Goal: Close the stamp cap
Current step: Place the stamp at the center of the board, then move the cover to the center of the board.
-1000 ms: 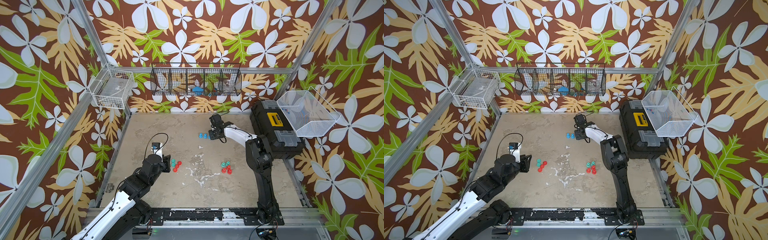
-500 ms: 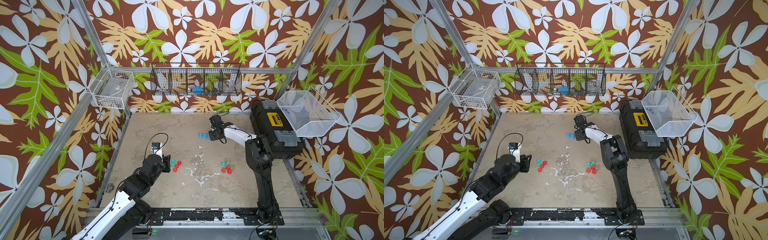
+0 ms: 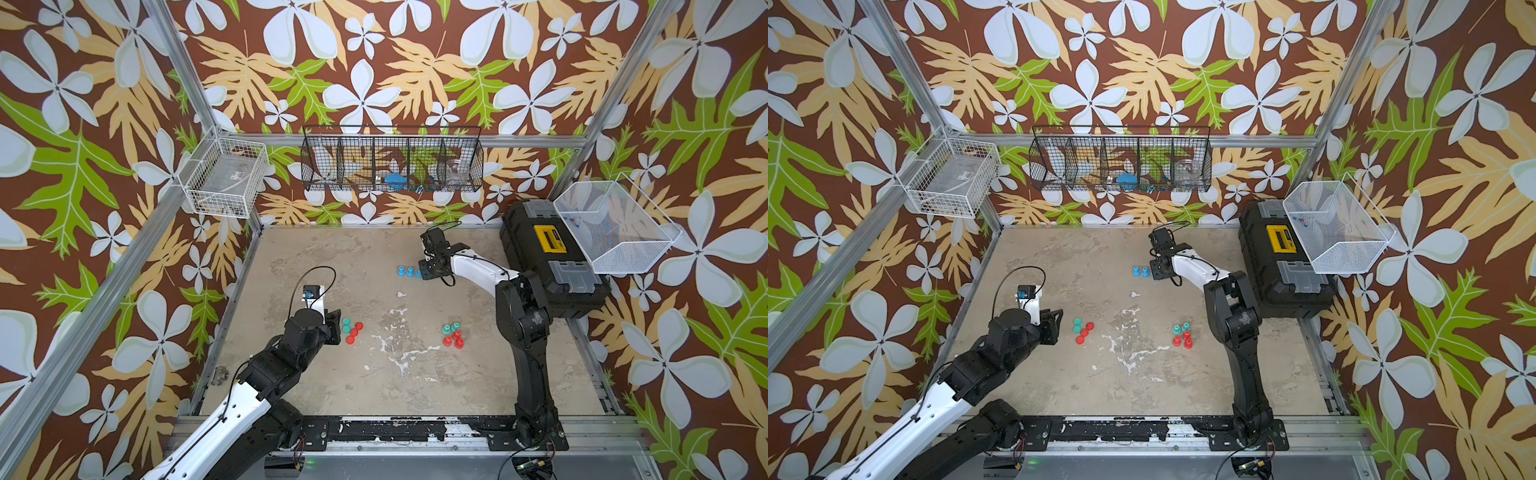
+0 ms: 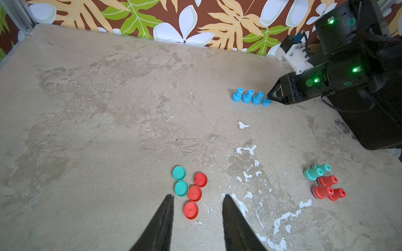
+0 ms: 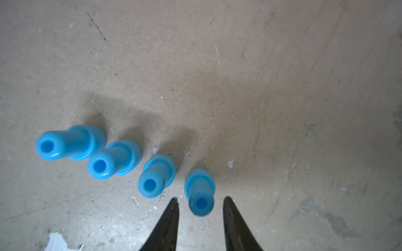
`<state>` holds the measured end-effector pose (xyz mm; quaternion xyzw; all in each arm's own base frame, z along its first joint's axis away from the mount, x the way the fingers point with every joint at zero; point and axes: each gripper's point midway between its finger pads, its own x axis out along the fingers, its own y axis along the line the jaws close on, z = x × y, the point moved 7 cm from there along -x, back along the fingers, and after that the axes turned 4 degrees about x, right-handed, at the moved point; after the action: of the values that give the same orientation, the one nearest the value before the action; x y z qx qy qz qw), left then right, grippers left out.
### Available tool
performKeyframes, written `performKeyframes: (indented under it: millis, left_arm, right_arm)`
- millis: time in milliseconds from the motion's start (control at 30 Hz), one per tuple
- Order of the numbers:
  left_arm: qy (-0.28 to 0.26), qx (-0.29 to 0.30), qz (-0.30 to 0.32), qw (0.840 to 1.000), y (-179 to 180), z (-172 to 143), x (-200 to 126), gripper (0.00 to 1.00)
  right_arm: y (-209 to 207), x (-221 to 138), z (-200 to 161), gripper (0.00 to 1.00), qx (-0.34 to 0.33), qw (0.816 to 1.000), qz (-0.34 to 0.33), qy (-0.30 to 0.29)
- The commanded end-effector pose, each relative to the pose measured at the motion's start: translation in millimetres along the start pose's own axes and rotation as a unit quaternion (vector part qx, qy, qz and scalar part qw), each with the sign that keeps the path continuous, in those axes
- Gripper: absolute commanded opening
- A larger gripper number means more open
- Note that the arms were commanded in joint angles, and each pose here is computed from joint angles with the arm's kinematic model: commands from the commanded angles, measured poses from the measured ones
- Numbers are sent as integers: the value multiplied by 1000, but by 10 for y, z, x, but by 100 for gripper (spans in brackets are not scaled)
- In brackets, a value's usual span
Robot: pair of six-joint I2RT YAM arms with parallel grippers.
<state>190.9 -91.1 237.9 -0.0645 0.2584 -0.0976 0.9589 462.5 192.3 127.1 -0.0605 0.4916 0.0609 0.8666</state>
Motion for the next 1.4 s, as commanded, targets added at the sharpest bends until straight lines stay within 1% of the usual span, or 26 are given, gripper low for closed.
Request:
performKeyframes:
  millis: [0,133,167,367,433,533,700,867,1033,1100,1200,1267,1367]
  left_arm:
    - [2,-1,3,1000,8,-3,1,40]
    - [1,-2,4,1000,8,2,0,40]
    - [1,-2,5,1000,8,4,2,40]
    - [14,-7,0,1000,-14,-13,38,40]
    - [19,-11,-2,1000,-29,-18,56,40]
    - [35,-27,-13,999,-65,-46,101,40]
    - [52,-40,-18,998,-128,-37,207,40]
    - [71,-48,-32,996,-215,-36,335,41]
    - [92,-56,-46,993,-280,-96,453,42]
    - [106,-60,-53,991,-306,-143,507,42]
    - [128,-67,-60,988,-327,-265,596,42]
    - [137,-73,-62,986,-327,-345,638,42]
    - [146,-79,-61,984,-311,-452,689,42]
  right_arm:
    - [4,-217,-8,36,3,1000,4,-11]
    - [16,-628,-131,36,3,999,17,-40]
    - [16,-778,-175,37,5,998,24,-53]
    - [-1,-1337,-722,37,3,995,59,-84]
    - [-45,-1465,-908,37,6,993,75,-92]
    - [-145,-1634,-1141,38,11,992,79,-101]
    - [-275,-1860,-1354,38,14,990,78,-116]
    - [-353,-1988,-1503,38,20,989,79,-127]
    - [-404,-1952,-1722,39,25,989,82,-121]
    - [-415,-1929,-1797,39,30,989,85,-117]
    - [-417,-1984,-1811,39,34,987,96,-128]
    - [-435,-2015,-1802,39,37,986,92,-135]
    - [-409,-2002,-1821,39,35,985,104,-134]
